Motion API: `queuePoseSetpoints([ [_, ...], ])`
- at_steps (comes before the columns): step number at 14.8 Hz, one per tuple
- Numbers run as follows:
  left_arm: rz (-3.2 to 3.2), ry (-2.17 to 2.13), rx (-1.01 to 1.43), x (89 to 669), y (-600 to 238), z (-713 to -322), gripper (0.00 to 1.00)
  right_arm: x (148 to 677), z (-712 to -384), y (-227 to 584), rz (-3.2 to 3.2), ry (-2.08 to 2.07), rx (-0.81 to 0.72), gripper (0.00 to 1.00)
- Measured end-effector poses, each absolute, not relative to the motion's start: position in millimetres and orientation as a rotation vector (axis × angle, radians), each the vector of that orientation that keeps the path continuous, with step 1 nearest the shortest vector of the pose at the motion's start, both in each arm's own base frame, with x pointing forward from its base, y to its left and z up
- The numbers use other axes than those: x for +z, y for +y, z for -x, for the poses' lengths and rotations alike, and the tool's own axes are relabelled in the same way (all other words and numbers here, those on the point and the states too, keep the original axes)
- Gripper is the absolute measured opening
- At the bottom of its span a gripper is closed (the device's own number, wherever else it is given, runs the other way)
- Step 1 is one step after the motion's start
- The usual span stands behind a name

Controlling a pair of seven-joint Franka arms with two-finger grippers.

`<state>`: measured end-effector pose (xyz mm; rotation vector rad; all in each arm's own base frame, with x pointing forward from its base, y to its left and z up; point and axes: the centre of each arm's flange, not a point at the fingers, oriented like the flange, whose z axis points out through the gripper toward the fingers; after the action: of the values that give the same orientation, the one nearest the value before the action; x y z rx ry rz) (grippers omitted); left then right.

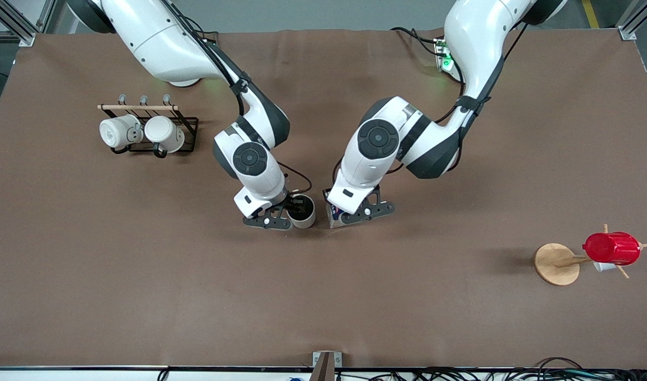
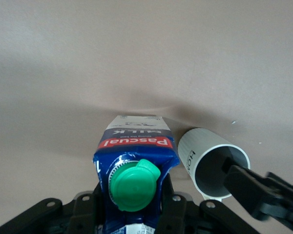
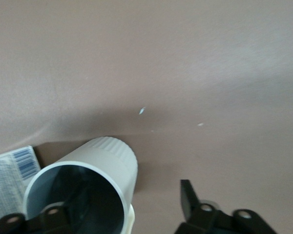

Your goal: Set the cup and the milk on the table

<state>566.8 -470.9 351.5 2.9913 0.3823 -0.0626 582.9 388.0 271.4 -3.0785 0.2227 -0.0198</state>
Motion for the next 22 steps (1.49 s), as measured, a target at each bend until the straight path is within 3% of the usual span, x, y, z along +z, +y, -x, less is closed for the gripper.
queuePoseSetpoints([
  [1, -2.987, 0.386, -0.063, 347.0, -477.5, -564.6, 0.45, 290.9, -588.0, 377.1, 3.098, 0.240, -0.010, 0.99],
  [7, -2.986, 0.363, -0.072, 336.9, -499.3, -551.5, 0.51, 460.1, -616.5, 235.9, 3.149, 0.373, -0.082, 1.00],
  [12, -2.994, 0.389, -0.030, 344.0, -488.5, -564.3, 0.98, 547.2, -616.0, 103.2, 3.168, 0.428, -0.167, 1.00],
  [16, -2.978, 0.492, 0.089, 425.9, -438.8, -594.5, 1.00, 597.9, -594.7, 16.1, 3.200, 0.381, -0.078, 1.00],
  [22, -2.990, 0.782, 0.260, 565.3, -269.7, -627.1, 1.00, 642.1, -565.2, -45.8, 3.145, 0.278, 0.068, 1.00],
])
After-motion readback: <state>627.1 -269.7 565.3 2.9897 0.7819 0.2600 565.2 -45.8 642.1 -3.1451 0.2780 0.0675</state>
